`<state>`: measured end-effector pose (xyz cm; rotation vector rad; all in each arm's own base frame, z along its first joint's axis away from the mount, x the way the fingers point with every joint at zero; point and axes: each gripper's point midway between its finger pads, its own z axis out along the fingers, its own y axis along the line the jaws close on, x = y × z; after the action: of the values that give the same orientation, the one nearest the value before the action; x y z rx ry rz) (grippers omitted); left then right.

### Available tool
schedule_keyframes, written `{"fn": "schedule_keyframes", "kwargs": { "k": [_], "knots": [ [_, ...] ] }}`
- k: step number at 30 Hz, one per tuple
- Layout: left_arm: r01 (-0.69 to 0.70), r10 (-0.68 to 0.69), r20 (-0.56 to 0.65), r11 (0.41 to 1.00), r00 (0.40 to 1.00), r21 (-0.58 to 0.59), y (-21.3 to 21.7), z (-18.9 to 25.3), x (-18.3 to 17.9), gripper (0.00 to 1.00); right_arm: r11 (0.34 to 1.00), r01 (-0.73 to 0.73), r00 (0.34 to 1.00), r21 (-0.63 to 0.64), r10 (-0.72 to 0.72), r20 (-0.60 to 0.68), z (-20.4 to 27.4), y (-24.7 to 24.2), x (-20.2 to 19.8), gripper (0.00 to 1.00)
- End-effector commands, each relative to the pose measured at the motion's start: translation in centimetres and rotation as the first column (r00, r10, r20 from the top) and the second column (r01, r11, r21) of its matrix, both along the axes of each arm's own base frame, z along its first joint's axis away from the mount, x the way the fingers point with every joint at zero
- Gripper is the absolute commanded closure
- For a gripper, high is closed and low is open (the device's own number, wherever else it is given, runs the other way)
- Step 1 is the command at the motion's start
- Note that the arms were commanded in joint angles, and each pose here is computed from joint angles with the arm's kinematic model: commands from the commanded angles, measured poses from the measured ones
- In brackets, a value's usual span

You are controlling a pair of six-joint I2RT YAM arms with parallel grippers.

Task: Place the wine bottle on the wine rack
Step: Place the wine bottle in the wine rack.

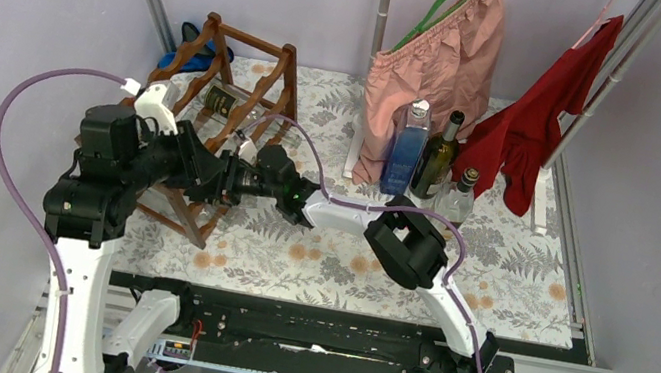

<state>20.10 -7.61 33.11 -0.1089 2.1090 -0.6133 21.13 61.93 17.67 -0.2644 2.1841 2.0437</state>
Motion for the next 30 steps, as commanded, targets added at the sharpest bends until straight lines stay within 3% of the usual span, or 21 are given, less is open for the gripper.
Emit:
{"fn": "schedule_keyframes", "kwargs": {
  "k": [1,6,8,9,11,14,21,25,30],
  "knots": [
    [0.057,-0.067,0.081,0.992,0.994,0.115,0.5,-0.4,-0.7,0.61,0.985,-0.001,0.999,0.174,-0.008,0.049,5.8,0.7,-0.3,0.60],
    [0.027,-0.064,0.140,0.968,0.988,0.248,2.1,-1.2,-1.5,0.53,0.986,0.009,1.000,0.168,-0.014,0.024,5.3,0.8,-0.1,0.59],
    [-0.001,-0.038,0.141,0.962,0.989,0.272,2.7,-1.2,-1.3,0.56,0.986,0.009,1.000,0.164,-0.012,0.023,5.2,0.8,0.0,0.59],
    [-0.005,-0.033,0.137,0.963,0.990,0.270,2.8,-1.0,-1.2,0.61,0.987,0.009,1.000,0.163,-0.013,0.022,5.1,0.8,0.0,0.59],
    [0.041,-0.072,0.112,0.966,0.991,0.257,2.1,-0.9,-1.0,0.87,0.988,0.011,1.000,0.153,-0.014,0.020,4.8,0.9,0.0,0.59],
    [0.115,-0.133,0.058,0.963,0.989,0.244,1.3,-2.0,-1.4,0.96,0.989,0.014,1.000,0.144,-0.017,0.020,4.4,0.9,0.1,0.59],
    [0.144,-0.160,0.065,0.968,0.985,0.204,0.4,-3.6,-0.2,0.95,0.990,0.020,1.000,0.137,-0.023,0.021,4.1,1.0,0.2,0.59],
    [0.169,-0.211,0.105,0.934,0.972,0.316,1.1,-3.5,0.2,0.87,0.992,0.021,1.000,0.126,-0.023,0.018,3.8,0.7,0.2,0.59],
    [0.209,-0.274,0.140,0.909,0.952,0.360,-0.5,-4.2,1.1,0.86,0.992,0.023,1.000,0.122,-0.025,0.015,3.7,0.7,0.1,0.59]
  ]
}}
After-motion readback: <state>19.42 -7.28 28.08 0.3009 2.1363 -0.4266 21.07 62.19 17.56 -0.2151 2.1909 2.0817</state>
